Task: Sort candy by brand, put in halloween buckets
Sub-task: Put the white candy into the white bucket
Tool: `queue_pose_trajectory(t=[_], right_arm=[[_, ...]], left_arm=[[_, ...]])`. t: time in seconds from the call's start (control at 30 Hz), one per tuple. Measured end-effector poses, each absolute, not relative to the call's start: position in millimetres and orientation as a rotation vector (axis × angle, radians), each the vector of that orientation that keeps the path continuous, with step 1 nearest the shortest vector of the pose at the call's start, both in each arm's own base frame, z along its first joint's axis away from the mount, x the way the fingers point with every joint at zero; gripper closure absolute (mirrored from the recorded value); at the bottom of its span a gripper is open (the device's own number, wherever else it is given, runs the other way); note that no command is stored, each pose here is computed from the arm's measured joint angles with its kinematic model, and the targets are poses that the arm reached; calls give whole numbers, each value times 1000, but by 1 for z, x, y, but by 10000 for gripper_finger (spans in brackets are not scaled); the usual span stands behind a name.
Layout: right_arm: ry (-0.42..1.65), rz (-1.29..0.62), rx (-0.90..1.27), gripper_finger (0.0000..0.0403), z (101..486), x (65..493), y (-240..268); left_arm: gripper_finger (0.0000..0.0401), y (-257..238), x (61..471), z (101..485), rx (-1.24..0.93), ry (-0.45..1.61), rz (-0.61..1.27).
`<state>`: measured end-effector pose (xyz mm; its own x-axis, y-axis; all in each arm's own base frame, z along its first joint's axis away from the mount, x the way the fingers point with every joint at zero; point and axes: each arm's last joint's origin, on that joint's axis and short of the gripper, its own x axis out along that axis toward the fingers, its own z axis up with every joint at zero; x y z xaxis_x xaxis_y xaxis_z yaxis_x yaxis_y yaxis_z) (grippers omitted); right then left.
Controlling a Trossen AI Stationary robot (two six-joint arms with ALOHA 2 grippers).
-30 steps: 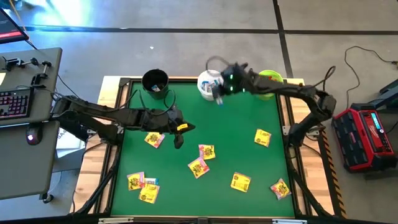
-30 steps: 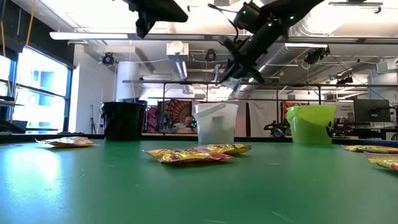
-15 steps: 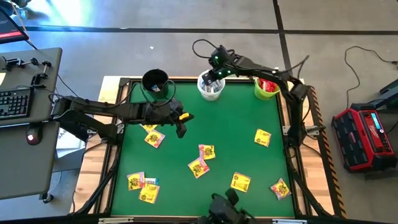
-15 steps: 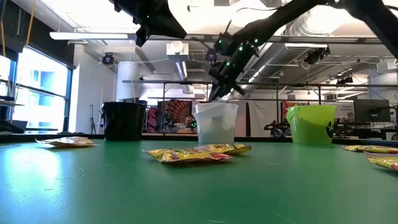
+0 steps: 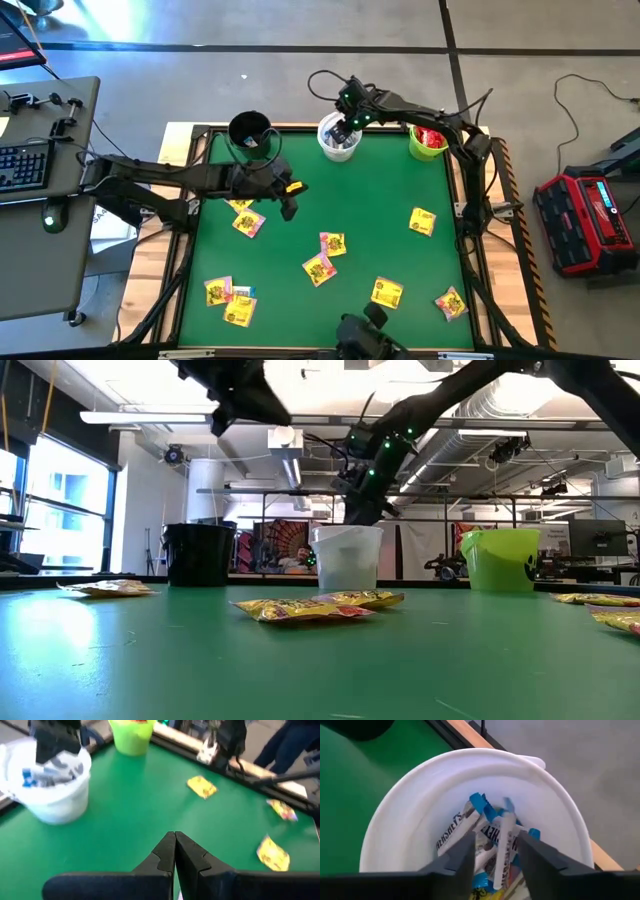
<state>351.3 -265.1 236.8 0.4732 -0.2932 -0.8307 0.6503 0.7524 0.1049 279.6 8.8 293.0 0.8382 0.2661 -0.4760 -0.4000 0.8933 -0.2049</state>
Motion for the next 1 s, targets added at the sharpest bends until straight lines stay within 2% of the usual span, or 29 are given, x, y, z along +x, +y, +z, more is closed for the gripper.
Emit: queue_pose_trajectory(t=[0.17,0.3,0.37,0.43,0.6,0.63,0.77,1.0], right_arm=[[921,-623,433,210,238,350,-264],[884,-608,445,198,253,350,-255],[849,-594,428,215,263,353,-246],[831,-586,432,249,269,358,-236],[800,-592,436,377,273,376,-205],[799,-592,422,390,274,381,-197],[773,-597,402,385,275,400,-159],[723,-588,405,400,277,422,-90]], left_arm=[[401,11,257,302,-332,511,341],[401,10,238,312,-284,534,303],[401,10,228,314,-255,572,298],[401,10,220,315,-234,599,295],[401,8,206,318,-179,603,216],[401,7,202,316,-181,597,183],[401,4,185,307,-213,563,94],[401,-5,151,290,-272,593,-49]])
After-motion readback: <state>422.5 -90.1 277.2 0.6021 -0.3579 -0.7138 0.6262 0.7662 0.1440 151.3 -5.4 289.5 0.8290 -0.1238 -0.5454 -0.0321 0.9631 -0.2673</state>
